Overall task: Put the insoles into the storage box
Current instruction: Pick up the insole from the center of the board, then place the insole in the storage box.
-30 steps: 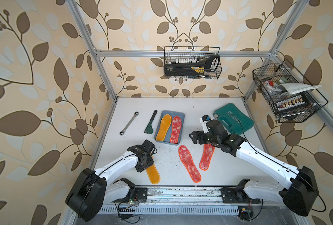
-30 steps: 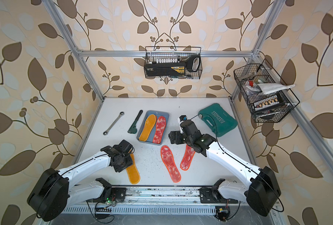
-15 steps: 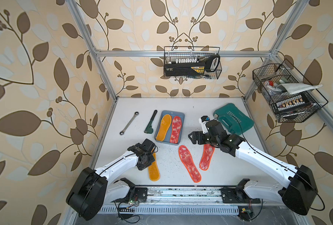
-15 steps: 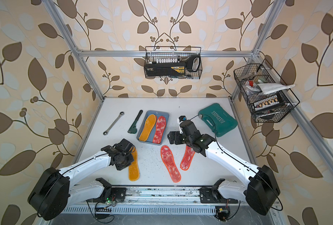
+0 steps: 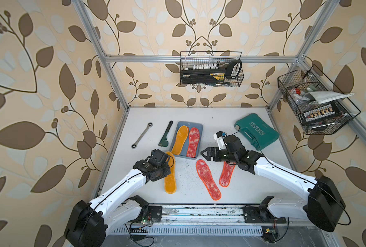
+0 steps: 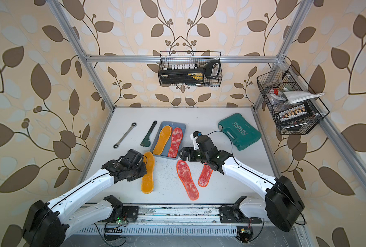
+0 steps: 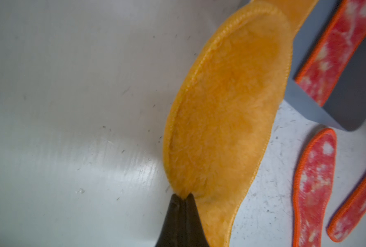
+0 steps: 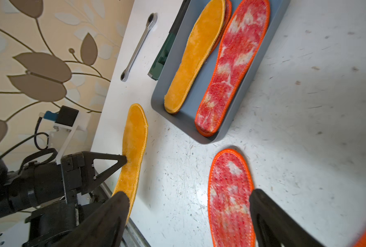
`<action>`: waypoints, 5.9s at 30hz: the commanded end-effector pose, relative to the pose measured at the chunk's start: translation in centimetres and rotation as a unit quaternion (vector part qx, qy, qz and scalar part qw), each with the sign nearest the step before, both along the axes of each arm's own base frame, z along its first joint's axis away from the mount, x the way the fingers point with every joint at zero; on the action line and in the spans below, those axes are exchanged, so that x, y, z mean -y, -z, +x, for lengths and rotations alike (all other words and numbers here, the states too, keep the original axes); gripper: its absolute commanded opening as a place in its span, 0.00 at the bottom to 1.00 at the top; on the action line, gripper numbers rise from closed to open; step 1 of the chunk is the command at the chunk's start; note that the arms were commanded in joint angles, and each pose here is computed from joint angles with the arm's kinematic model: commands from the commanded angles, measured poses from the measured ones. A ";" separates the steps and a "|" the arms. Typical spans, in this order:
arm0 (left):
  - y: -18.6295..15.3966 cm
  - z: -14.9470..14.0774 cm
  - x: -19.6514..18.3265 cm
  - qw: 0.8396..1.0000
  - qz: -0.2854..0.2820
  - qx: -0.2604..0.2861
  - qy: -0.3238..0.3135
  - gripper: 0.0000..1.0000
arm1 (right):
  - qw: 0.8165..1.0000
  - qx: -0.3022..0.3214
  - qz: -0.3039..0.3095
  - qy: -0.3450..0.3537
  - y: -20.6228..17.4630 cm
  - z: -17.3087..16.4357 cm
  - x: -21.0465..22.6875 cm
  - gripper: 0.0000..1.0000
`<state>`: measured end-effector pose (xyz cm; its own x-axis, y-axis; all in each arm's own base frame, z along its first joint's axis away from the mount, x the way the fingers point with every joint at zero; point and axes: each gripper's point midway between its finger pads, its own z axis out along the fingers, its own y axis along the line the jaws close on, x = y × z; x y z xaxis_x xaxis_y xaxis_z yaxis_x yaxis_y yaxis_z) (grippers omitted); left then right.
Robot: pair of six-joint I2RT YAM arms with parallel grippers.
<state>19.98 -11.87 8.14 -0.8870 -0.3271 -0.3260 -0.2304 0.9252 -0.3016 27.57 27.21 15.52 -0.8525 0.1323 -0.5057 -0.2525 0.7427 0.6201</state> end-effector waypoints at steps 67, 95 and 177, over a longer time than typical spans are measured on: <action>-15.9 4.5 12.8 0.883 -0.278 0.205 0.317 0.00 | 0.963 0.008 0.264 -0.060 -6.7 1.5 -3.3 0.15; -2.4 22.1 13.2 0.933 -0.238 0.059 0.265 0.00 | 0.990 0.021 0.118 0.071 -5.0 2.6 8.7 0.63; -4.1 20.1 12.8 0.953 -0.076 0.006 0.292 0.59 | 0.981 -0.048 -0.085 0.169 1.4 -1.8 13.9 0.83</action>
<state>40.21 -24.81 8.23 -0.9571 0.1497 -0.2481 0.2569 0.8344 -0.4877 26.98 15.10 16.02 -0.8130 0.3208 -0.4858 -0.0208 0.8180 0.5749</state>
